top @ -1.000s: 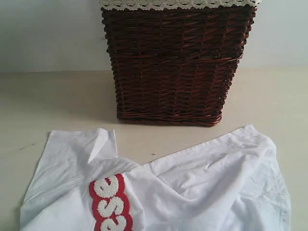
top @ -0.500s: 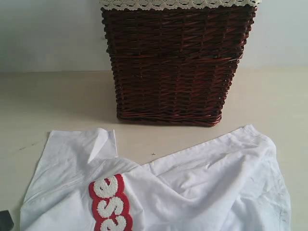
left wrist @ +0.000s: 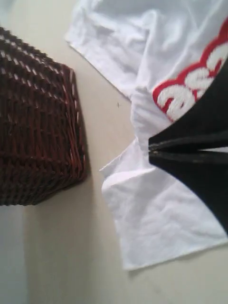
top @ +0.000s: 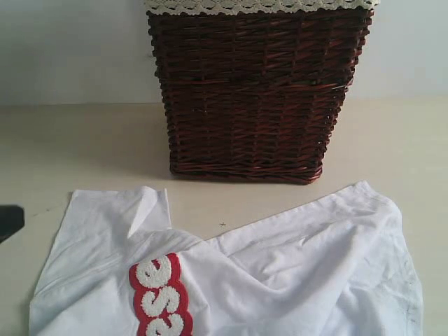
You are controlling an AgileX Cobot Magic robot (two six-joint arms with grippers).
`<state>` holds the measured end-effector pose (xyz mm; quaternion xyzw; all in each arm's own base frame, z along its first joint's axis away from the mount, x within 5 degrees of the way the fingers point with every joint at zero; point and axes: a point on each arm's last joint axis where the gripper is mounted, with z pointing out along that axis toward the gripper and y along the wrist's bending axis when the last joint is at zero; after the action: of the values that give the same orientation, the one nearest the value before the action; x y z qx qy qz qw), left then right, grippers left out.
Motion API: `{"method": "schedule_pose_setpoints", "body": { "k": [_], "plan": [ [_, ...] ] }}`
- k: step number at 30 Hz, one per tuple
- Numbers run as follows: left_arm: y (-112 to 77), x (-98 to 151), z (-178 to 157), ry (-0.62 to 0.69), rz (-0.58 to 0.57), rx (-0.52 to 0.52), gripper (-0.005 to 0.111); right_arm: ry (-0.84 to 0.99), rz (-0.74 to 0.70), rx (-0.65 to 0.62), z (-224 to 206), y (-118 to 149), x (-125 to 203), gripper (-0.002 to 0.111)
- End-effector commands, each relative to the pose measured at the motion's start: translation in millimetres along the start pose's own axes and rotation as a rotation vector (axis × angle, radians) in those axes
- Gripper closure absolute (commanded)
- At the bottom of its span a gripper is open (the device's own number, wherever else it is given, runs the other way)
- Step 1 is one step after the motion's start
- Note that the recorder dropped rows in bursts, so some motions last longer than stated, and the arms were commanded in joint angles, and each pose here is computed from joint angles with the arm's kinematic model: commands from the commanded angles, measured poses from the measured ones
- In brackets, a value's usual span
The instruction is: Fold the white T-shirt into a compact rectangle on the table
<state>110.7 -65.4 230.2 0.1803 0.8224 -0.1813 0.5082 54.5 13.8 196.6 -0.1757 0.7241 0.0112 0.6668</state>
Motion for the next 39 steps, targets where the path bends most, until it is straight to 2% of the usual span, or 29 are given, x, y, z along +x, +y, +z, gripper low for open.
{"method": "schedule_pose_setpoints", "body": {
  "k": [1, 3, 6, 10, 15, 20, 27, 32, 36, 39],
  "plan": [
    [-1.4, -45.7, 43.0, 0.097, 0.322, 0.003, 0.107, -0.003, 0.000, 0.006, -0.2, -0.1, 1.0, 0.099],
    [-3.4, -48.7, 71.9, 0.245, 0.349, 0.057, 0.107, -0.003, 0.000, 0.006, -0.2, -0.1, 1.0, 0.099],
    [-5.7, -28.2, 108.2, 0.526, 0.425, 0.190, 0.107, -0.003, 0.000, 0.006, -0.2, -0.1, 1.0, 0.099],
    [-0.9, 1.4, 140.2, 0.681, 0.478, 0.244, 0.107, -0.003, 0.000, 0.006, -0.2, -0.1, 1.0, 0.099],
    [4.2, 21.6, 158.6, 0.738, 0.509, 0.247, 0.107, -0.003, 0.000, 0.006, -0.2, -0.1, 1.0, 0.099],
    [9.3, 34.8, 172.8, 0.742, 0.594, 0.247, 0.107, -0.003, 0.000, 0.006, -0.2, -0.1, 1.0, 0.099],
    [14.3, 52.2, 202.6, 0.795, 0.589, 0.246, 0.107, -0.003, 0.000, 0.006, -0.2, -0.1, 1.0, 0.099],
    [16.8, 51.8, 231.0, 0.790, 0.589, 0.241, 0.107, -0.003, 0.000, 0.006, -0.2, -0.1, 1.0, 0.099],
    [33.0, 45.2, 251.8, 0.769, 0.561, 0.202, 0.107, -0.003, 0.000, 0.006, -0.2, -0.1, 1.0, 0.099],
    [61.6, 37.4, 258.6, 0.753, 0.506, 0.139, 0.107, -0.003, 0.000, 0.006, -0.2, -0.1, 1.0, 0.099]
  ]
}}
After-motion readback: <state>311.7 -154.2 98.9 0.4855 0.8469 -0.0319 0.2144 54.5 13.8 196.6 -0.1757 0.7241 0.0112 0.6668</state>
